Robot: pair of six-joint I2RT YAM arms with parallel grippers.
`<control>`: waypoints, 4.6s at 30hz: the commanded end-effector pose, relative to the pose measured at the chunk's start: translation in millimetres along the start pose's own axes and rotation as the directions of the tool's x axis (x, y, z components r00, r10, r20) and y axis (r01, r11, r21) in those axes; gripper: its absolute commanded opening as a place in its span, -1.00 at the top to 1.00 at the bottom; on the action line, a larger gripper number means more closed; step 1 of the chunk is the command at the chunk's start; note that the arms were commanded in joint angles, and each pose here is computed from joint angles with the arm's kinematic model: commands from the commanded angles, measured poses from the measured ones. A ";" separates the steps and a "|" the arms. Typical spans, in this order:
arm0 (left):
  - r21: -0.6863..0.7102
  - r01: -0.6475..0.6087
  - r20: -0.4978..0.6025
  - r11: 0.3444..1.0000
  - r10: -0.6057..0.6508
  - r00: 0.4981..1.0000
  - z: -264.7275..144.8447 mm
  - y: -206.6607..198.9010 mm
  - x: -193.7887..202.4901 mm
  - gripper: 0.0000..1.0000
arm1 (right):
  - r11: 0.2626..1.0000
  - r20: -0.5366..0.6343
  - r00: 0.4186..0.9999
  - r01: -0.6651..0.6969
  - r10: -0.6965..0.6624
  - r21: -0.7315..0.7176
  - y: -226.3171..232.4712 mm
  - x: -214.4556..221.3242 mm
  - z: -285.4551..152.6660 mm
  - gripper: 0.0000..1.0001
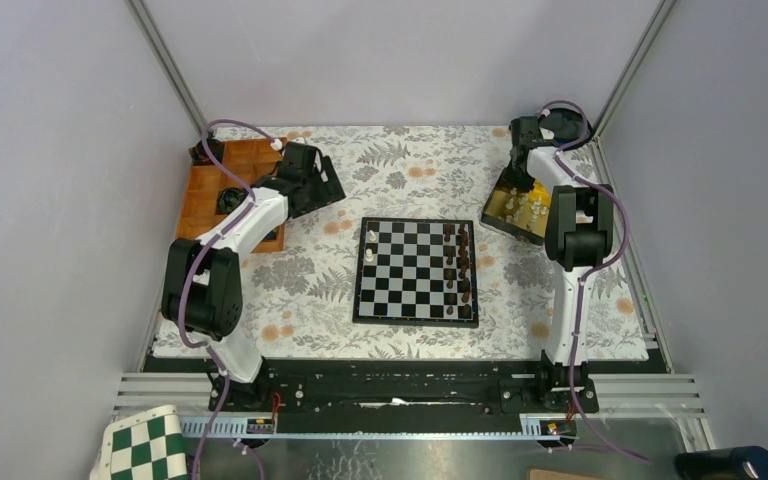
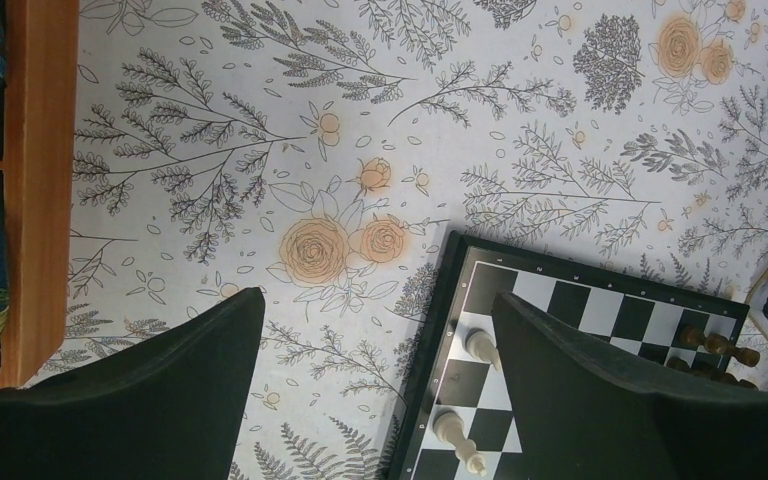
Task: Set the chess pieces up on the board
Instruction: Pick up the chess piece from the storage box, then place the chess piece on the chessboard.
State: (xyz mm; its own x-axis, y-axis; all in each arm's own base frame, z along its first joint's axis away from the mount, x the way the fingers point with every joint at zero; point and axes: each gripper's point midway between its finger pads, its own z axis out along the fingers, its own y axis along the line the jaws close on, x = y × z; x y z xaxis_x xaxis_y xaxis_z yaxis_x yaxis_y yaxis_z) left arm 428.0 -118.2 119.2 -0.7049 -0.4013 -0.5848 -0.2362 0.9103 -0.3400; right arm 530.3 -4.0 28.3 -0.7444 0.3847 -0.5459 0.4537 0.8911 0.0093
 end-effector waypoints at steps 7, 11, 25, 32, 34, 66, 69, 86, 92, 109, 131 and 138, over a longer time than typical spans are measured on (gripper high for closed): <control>0.006 0.008 0.017 1.000 -0.008 1.000 1.3 -4.0 -8.6 -0.82 | 0.999 0.039 0.999 -0.004 0.005 -0.032 6.4 -17.2 -4.6 0.55; 0.008 0.008 0.017 1.000 -0.008 1.000 -0.4 -3.8 -7.7 -0.82 | 1.000 0.050 0.999 0.000 0.001 -0.026 3.7 -19.7 -9.2 0.77; 0.011 0.001 0.054 1.000 -0.002 0.999 -27.7 3.1 -6.9 -0.81 | 0.999 0.124 0.992 0.014 -0.009 -0.041 1.0 -32.8 -50.0 1.00; 0.025 0.001 0.087 1.000 -0.003 0.996 -49.8 6.4 -6.5 -0.82 | 0.997 0.174 0.984 0.050 -0.039 -0.056 8.4 -34.0 -86.1 1.00; 0.031 0.003 0.092 1.000 -0.005 0.996 -55.5 7.5 -4.6 -0.82 | 0.995 0.187 0.981 0.069 -0.056 -0.066 14.1 -34.1 -98.7 1.00; 0.069 0.028 0.138 0.997 -0.037 0.990 -110.3 25.9 19.1 -0.82 | 0.691 0.200 0.792 0.603 -0.576 -0.398 260.4 177.7 -196.2 1.00; 0.068 0.031 0.136 0.997 -0.040 0.990 -111.7 27.4 21.0 -0.82 | 0.672 0.195 0.781 0.615 -0.594 -0.414 269.7 189.9 -195.1 1.00; 0.055 0.032 0.139 0.998 -0.039 0.990 -113.6 32.3 24.3 -0.82 | 0.627 0.182 0.748 0.642 -0.638 -0.441 295.0 216.5 -183.7 1.00; 0.050 0.027 0.131 0.998 -0.034 0.991 -110.4 32.5 25.3 -0.82 | 0.628 0.175 0.745 0.644 -0.643 -0.437 295.0 219.5 -179.0 1.00; 0.044 0.026 0.117 0.999 -0.031 0.993 -106.9 34.3 29.4 -0.82 | 0.630 0.174 0.743 0.648 -0.646 -0.429 295.9 223.7 -167.7 0.98; 0.035 0.001 0.104 0.999 -0.005 0.995 -100.2 33.0 27.3 -0.82 | 0.622 0.195 0.743 0.650 -0.640 -0.437 301.8 218.5 -169.9 0.34; 0.036 -0.005 0.106 0.999 0.001 0.994 -98.9 31.3 24.8 -0.82 | 0.621 0.210 0.746 0.650 -0.632 -0.438 303.2 212.8 -173.7 0.24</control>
State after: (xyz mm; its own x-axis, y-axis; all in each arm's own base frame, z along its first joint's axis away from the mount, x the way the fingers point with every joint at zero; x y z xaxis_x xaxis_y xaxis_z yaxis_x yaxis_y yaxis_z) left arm 330.3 -91.8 160.4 -0.6416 -0.4308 -0.6347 -0.2260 0.8968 -0.3803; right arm 414.4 378.3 39.1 -0.7739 -0.3349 -0.5375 -0.3971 0.9178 -0.0001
